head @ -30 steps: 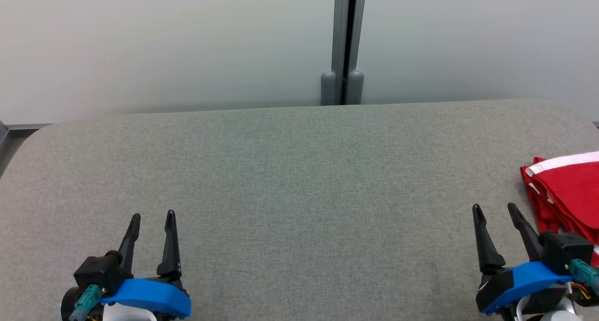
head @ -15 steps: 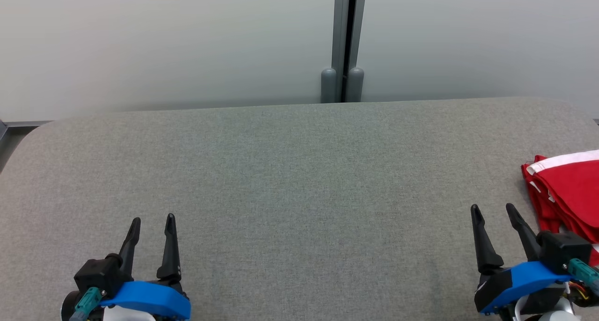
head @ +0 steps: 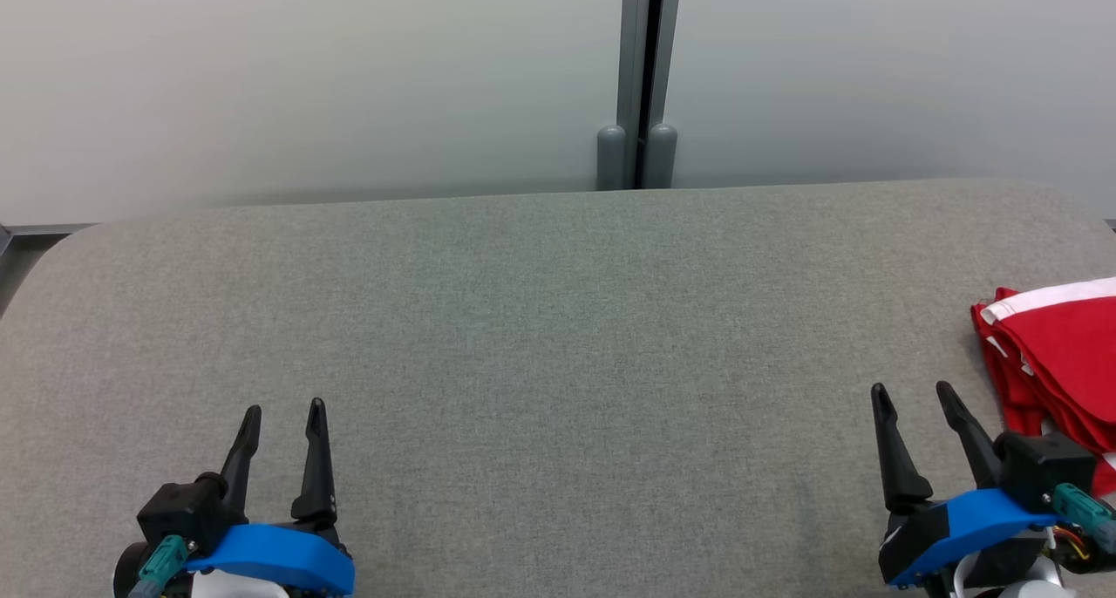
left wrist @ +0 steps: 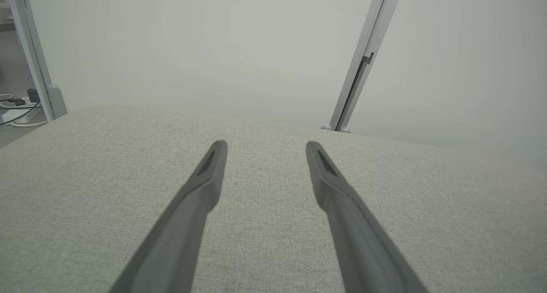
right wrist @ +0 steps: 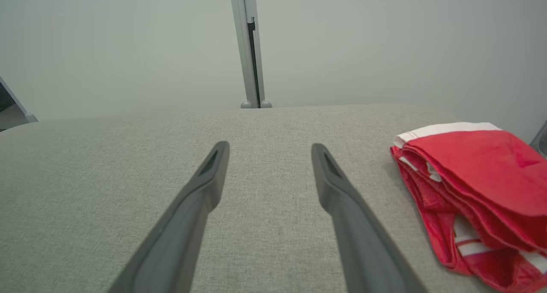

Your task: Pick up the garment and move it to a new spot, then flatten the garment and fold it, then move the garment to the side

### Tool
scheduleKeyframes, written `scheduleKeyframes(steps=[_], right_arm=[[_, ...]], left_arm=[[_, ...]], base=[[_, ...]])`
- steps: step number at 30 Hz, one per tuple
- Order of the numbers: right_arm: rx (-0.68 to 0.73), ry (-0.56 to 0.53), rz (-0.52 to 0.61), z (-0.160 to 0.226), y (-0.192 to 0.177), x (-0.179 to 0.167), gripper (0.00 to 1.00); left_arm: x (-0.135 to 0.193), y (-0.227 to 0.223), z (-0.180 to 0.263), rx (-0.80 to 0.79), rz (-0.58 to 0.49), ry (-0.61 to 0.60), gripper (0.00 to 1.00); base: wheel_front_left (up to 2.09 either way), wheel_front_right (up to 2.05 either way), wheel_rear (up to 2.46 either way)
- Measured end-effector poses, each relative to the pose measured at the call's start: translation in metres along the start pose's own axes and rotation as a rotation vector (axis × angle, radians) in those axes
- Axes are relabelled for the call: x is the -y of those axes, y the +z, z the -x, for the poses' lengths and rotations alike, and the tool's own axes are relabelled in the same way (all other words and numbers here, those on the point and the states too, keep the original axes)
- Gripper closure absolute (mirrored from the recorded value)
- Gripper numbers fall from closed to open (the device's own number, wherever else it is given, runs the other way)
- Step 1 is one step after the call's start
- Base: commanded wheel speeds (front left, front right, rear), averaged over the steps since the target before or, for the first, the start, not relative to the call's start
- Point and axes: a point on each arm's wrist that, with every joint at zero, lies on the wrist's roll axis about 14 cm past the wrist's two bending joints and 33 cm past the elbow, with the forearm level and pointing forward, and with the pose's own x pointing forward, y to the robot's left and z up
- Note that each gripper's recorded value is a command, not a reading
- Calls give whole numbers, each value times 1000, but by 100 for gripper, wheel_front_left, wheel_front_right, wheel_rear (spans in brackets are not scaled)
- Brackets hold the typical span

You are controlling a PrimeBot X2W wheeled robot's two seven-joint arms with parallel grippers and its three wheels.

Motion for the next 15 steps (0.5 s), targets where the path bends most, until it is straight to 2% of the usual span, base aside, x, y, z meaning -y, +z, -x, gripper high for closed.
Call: scheduleKeyframes(steps=[6, 7, 15], right_arm=[[-7, 3, -3, -1, -2, -1, 0], [-11, 3, -4, 0, -4, -1, 100], [-105, -11, -35, 7, -33, 0, 100]], left_arm=[[1, -2, -1, -3, 8, 1, 0], [1, -3, -1, -7, 10, 2, 100], [-3, -43, 21, -128, 53, 40, 100]], base=[[0, 0, 0], [0, 0, 0], [0, 0, 0]])
